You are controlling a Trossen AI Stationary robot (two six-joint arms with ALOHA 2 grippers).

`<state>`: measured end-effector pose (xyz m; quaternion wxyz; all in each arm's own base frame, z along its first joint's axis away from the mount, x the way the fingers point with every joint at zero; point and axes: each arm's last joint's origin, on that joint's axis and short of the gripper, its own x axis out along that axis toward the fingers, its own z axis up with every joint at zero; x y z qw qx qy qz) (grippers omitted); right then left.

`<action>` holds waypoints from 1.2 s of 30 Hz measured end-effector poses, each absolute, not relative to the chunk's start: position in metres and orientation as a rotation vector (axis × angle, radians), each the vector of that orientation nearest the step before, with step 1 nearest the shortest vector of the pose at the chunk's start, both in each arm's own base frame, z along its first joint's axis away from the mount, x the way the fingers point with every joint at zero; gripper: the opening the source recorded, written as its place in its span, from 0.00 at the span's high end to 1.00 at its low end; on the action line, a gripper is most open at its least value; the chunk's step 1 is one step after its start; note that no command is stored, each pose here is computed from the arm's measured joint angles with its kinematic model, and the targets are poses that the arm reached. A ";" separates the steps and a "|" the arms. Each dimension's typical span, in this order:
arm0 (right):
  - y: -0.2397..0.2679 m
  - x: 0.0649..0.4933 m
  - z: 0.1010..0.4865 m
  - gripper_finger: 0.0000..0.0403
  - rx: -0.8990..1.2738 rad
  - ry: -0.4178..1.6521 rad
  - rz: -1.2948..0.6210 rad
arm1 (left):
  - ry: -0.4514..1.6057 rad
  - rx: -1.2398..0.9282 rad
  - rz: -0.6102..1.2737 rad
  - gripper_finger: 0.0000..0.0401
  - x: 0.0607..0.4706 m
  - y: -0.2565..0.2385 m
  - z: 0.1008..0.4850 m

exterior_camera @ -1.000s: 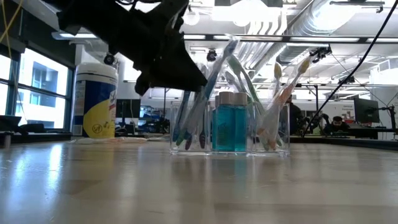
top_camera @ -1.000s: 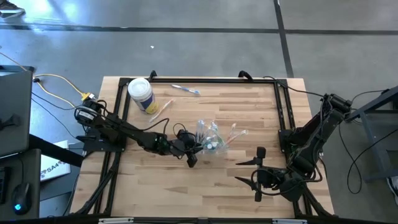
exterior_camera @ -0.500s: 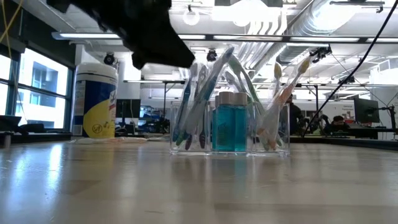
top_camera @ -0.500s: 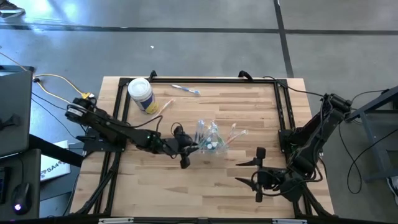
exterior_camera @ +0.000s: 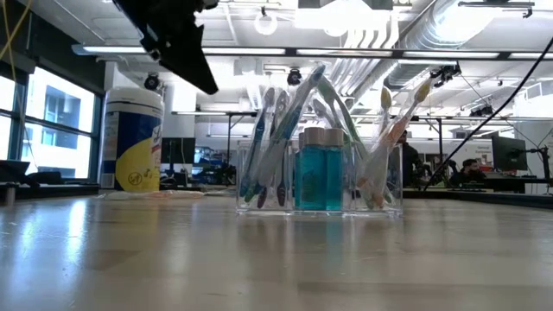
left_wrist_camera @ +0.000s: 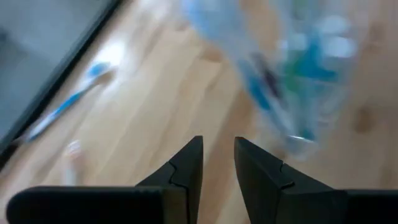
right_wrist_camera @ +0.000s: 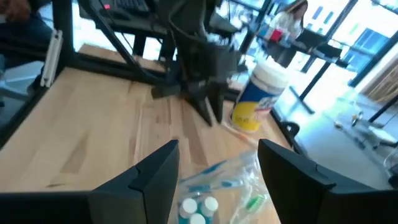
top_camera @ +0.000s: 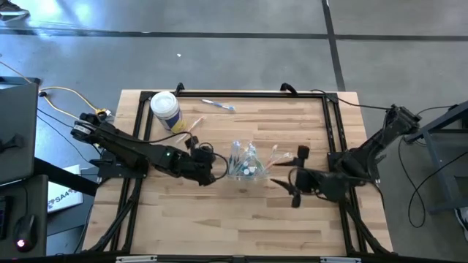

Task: Pick & Place toothbrushing station
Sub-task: Put the orange toothbrush into the transparent organizer

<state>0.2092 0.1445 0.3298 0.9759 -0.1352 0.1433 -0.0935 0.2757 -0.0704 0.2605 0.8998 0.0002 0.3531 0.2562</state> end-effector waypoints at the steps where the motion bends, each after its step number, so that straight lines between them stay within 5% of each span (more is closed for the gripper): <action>1: 0.140 0.212 0.329 0.47 -0.269 0.302 -0.188 | 0.729 -0.015 0.569 0.77 0.274 -0.069 0.262; 15: 0.094 0.225 0.332 0.47 -0.257 0.388 -0.136 | 0.892 -0.622 1.036 0.77 0.254 -0.010 0.265; 36: 0.068 0.229 0.321 0.47 -0.215 0.539 -0.030 | 1.086 -0.790 1.373 0.77 0.242 0.038 0.230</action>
